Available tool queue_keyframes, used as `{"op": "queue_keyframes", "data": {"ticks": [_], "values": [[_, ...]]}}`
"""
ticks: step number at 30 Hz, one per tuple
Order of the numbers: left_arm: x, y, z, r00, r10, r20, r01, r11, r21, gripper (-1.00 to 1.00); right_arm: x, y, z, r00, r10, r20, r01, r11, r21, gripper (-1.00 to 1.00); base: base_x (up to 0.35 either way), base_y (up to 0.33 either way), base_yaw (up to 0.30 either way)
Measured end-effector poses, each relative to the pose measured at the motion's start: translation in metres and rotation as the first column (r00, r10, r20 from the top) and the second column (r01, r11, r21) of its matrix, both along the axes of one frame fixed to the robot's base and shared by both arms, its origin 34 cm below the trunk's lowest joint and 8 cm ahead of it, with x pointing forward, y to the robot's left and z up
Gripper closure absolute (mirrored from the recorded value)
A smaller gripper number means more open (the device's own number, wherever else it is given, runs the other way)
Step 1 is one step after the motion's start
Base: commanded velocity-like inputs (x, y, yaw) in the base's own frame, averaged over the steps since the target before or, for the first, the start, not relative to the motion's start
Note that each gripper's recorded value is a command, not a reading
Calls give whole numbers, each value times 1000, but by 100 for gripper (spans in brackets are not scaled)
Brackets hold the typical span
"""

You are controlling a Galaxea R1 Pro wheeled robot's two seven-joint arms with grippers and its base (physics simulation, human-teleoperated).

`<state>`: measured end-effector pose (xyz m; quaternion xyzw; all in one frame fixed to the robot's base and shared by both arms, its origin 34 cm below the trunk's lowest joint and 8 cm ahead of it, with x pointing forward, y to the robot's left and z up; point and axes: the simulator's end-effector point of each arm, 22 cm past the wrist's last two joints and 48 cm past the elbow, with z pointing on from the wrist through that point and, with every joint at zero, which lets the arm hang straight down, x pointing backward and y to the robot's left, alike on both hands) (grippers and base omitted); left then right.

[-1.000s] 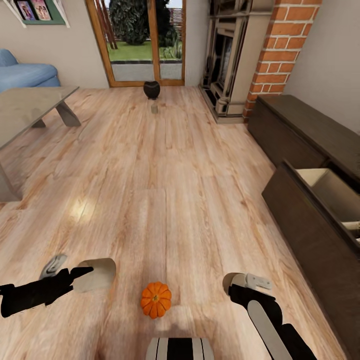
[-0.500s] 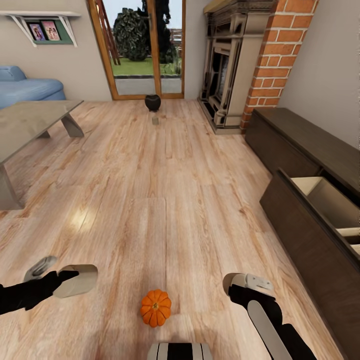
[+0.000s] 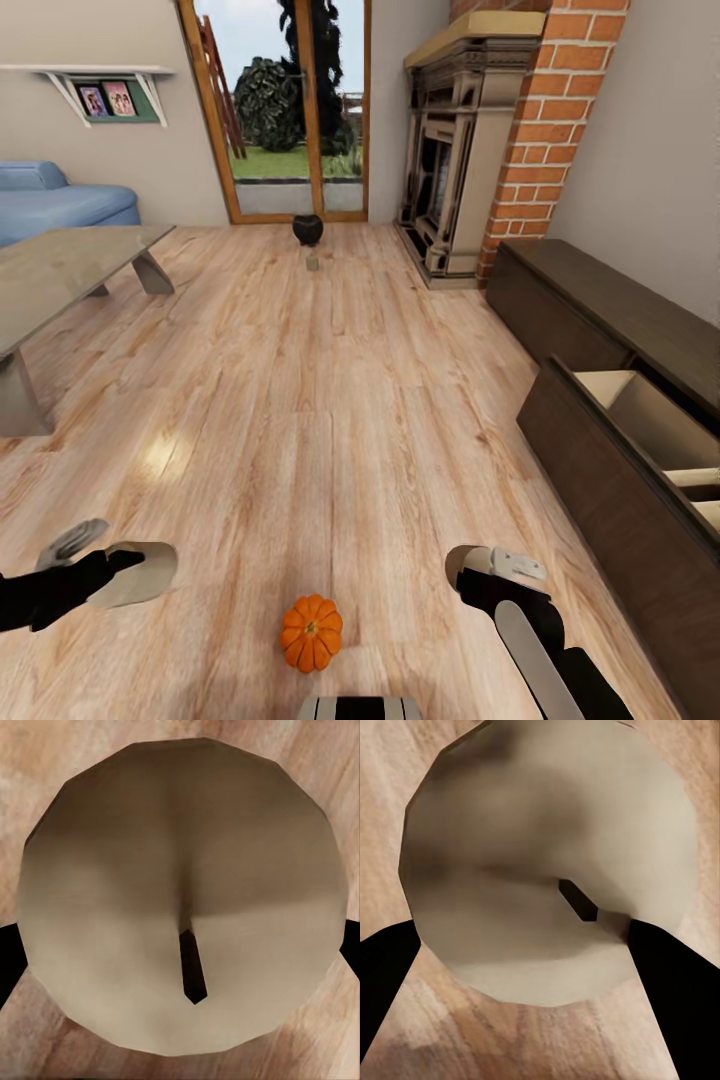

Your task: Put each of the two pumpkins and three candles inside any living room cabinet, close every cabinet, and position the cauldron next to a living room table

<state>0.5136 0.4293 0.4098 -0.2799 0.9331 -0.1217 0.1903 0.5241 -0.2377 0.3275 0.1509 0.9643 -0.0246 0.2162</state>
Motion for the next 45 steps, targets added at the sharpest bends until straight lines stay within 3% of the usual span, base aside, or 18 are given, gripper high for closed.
{"op": "queue_keyframes", "data": {"ticks": [7, 34, 45], "values": [[0, 4, 11, 1000, 10, 15, -11, 1000, 19, 100, 5, 0, 13, 1000, 0, 27, 0, 1000, 0, 100, 0, 0, 0], [4, 3, 36, 998, 10, 69, -11, 1000, 17, 100, 10, -1, 35, 998, 1, 68, -1, 1000, 0, 100, 0, 0, 0], [10, 3, 53, 999, 10, 49, -11, 1000, 18, 100, 14, -1, 51, 999, 1, 50, -1, 1000, -3, 100, 0, 0, 0]]}}
